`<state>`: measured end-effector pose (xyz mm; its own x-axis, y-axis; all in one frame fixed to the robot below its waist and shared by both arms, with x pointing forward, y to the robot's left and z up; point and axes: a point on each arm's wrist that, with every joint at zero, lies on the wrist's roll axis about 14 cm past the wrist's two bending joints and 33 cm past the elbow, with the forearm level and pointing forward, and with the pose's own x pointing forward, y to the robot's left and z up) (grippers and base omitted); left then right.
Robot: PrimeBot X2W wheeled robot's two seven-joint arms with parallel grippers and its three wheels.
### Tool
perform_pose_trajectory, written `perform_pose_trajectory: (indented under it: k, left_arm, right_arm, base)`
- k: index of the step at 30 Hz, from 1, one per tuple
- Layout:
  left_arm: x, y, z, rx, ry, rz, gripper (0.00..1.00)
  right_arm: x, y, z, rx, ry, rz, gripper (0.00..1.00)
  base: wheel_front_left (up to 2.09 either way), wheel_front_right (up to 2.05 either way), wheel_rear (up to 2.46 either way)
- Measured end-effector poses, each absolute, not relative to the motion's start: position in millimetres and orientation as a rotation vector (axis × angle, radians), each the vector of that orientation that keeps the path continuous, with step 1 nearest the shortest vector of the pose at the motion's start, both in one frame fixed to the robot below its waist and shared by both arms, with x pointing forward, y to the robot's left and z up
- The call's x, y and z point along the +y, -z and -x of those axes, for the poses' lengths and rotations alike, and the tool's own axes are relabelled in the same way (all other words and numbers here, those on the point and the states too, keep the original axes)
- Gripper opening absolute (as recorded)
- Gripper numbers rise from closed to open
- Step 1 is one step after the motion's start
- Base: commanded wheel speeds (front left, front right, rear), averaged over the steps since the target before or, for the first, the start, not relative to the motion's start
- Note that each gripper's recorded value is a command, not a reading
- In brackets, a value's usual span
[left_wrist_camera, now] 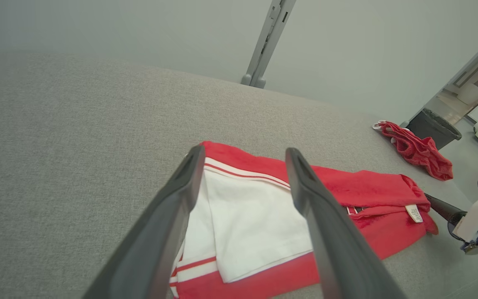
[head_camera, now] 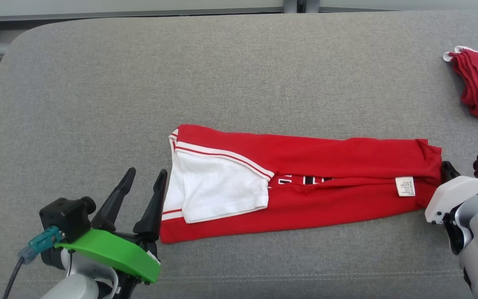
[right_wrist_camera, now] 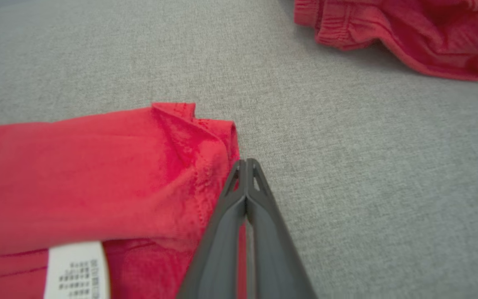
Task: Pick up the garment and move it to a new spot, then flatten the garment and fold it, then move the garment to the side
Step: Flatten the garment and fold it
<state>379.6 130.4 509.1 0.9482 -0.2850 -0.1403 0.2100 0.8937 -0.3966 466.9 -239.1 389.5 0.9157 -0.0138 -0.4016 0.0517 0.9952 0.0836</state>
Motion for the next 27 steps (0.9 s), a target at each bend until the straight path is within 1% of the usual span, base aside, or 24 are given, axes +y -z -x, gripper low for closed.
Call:
perform_pose_trajectory:
  k: [7,11,12,14,15,16,21,27]
  left_arm:
    - [128,-506,-381,0.211,0.261,0.39,1.0]
    - [125,-507,-382,0.209,0.272,0.392,1.0]
    - [124,-508,-382,0.206,0.274,0.394,1.0]
    - [122,-508,-382,0.205,0.28,0.395,1.0]
    - [121,-509,-382,0.203,0.282,0.396,1.0]
    - [120,-509,-381,0.203,0.285,0.397,1.0]
    - [114,-509,-379,0.202,0.294,0.41,1.0]
    - [110,-510,-378,0.199,0.3,0.426,1.0]
  right_arm:
    - [-246,-382,-459,0.425,0.053,-0.101,0.0]
    - [-262,-398,-463,0.364,0.082,-0.114,0.0]
    - [-264,-402,-464,0.347,0.084,-0.115,0.19]
    - [-268,-412,-466,0.314,0.084,-0.115,0.5]
    - [-270,-417,-466,0.297,0.086,-0.12,0.85]
    - [-272,-421,-467,0.281,0.086,-0.123,1.0]
    - [-273,-436,-466,0.257,0.054,-0.118,1.0]
    - [-252,-430,-459,0.331,-0.014,-0.156,1.0]
  base:
    - [0.0,0.0,0.0]
    - [0.0,0.0,0.0]
    - [0.0,0.0,0.0]
    - [0.0,0.0,0.0]
    - [0.0,0.0,0.0]
    - [0.0,0.0,0.0]
    - [0.0,0.0,0.0]
    - [0.0,0.0,0.0]
